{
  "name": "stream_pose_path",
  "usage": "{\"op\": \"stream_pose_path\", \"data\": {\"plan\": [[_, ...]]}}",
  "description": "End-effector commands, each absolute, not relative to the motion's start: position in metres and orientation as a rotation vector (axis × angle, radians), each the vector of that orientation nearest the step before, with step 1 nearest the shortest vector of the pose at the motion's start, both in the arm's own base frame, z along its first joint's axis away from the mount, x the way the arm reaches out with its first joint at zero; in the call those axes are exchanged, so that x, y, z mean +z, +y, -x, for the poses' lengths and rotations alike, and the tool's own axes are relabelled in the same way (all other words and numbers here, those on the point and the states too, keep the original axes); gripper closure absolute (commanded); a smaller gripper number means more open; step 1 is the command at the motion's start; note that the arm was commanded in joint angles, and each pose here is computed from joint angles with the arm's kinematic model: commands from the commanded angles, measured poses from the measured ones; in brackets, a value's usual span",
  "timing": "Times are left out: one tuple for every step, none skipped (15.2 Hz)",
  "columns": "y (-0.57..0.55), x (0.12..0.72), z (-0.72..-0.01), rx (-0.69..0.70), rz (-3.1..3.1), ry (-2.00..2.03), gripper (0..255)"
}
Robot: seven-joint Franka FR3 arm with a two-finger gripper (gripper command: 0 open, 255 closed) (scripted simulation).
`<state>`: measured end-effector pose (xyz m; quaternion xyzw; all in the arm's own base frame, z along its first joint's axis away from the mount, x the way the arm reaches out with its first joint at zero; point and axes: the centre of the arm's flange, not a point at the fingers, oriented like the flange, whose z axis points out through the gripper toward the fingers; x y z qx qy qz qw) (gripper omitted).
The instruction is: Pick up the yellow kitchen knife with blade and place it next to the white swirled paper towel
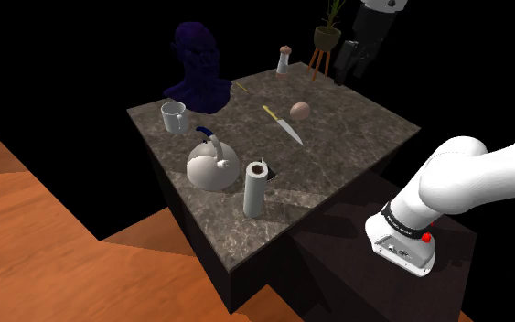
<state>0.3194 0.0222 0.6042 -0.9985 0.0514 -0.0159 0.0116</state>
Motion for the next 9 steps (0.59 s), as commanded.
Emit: {"op": "stream_pose_path", "data": {"plan": [[0.022,0.604,-0.319,-0.049,3.114,0.160,0],[0.018,0.596,-0.330,-0.041,3.116,0.160,0],[0.014,0.588,-0.340,-0.034,3.118,0.160,0],[0.009,0.580,-0.350,-0.026,3.120,0.161,0],[0.005,0.572,-0.360,-0.018,3.122,0.161,0],[0.000,0.564,-0.370,-0.010,3.124,0.161,0],[-0.004,0.555,-0.380,-0.002,3.126,0.161,0],[-0.008,0.547,-0.390,0.006,3.128,0.161,0],[-0.013,0.539,-0.400,0.014,3.130,0.161,0]]}}
